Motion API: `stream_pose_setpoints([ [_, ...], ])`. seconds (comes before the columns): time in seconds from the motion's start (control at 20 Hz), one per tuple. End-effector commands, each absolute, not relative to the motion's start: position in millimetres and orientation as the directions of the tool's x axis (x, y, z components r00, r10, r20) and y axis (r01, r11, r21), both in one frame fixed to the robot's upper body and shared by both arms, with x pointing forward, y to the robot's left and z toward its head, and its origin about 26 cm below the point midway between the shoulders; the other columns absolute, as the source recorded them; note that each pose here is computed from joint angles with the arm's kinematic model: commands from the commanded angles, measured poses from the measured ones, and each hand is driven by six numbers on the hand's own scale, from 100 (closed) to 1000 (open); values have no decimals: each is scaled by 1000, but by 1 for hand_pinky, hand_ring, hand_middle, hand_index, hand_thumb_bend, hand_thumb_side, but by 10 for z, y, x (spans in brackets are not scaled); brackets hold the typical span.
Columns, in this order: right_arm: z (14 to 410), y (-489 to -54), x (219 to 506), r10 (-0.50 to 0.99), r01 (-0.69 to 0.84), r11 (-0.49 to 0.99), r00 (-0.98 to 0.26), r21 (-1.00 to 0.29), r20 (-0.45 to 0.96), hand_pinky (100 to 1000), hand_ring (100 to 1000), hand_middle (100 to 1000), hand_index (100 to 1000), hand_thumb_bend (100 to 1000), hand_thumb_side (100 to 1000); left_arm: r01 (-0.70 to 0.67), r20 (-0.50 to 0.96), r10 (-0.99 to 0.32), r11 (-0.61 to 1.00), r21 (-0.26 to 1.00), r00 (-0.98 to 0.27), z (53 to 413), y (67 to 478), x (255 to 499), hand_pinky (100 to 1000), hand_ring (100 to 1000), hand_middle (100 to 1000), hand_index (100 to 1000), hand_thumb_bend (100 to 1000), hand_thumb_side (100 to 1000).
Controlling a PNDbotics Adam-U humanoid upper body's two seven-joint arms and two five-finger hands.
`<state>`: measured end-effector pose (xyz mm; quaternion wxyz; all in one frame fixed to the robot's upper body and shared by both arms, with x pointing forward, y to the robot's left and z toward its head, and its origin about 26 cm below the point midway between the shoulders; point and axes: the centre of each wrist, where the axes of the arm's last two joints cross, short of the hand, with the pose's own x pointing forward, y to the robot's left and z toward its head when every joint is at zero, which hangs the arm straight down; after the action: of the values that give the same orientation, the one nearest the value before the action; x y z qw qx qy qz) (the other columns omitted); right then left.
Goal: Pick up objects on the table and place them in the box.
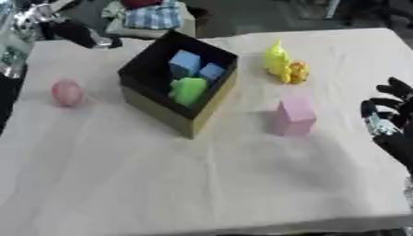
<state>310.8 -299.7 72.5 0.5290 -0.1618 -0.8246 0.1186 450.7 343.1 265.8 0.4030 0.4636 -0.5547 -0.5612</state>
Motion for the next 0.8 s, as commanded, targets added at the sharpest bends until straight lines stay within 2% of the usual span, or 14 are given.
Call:
stream_pose_setpoints([
  [0.05, 793, -3052, 3117, 408, 154, 913, -401, -379, 820, 623, 763, 811, 928, 289, 424, -40, -104, -987, -100, 994, -119, 2730, 3773, 4454, 784, 712, 722, 852, 576, 443],
  [0.35, 797, -3043, 3122, 405, 152, 914, -404, -376, 820, 623, 763, 812, 928, 284, 426, 189, -120, -992, -126, 974, -45, 2195, 4014, 4537, 772, 697, 706, 846, 567, 409],
  [0.6, 797, -3042, 3122, 403, 152, 915, -405, -374, 821, 623, 763, 811, 928, 286, 426, 272, -120, -992, -126, 954, -38, 1917, 4023, 4575, 773, 704, 717, 848, 566, 406],
  [0.7, 795, -3040, 3122, 402, 152, 915, -404, -373, 822, 623, 763, 811, 928, 286, 426, 293, -128, -991, -132, 947, -33, 1824, 4011, 4586, 766, 693, 706, 842, 541, 384],
  [0.8, 794, -3037, 3123, 400, 151, 916, -404, -372, 822, 623, 763, 812, 929, 287, 426, 318, -138, -990, -138, 938, -24, 1716, 4004, 4594, 753, 667, 678, 825, 443, 318],
])
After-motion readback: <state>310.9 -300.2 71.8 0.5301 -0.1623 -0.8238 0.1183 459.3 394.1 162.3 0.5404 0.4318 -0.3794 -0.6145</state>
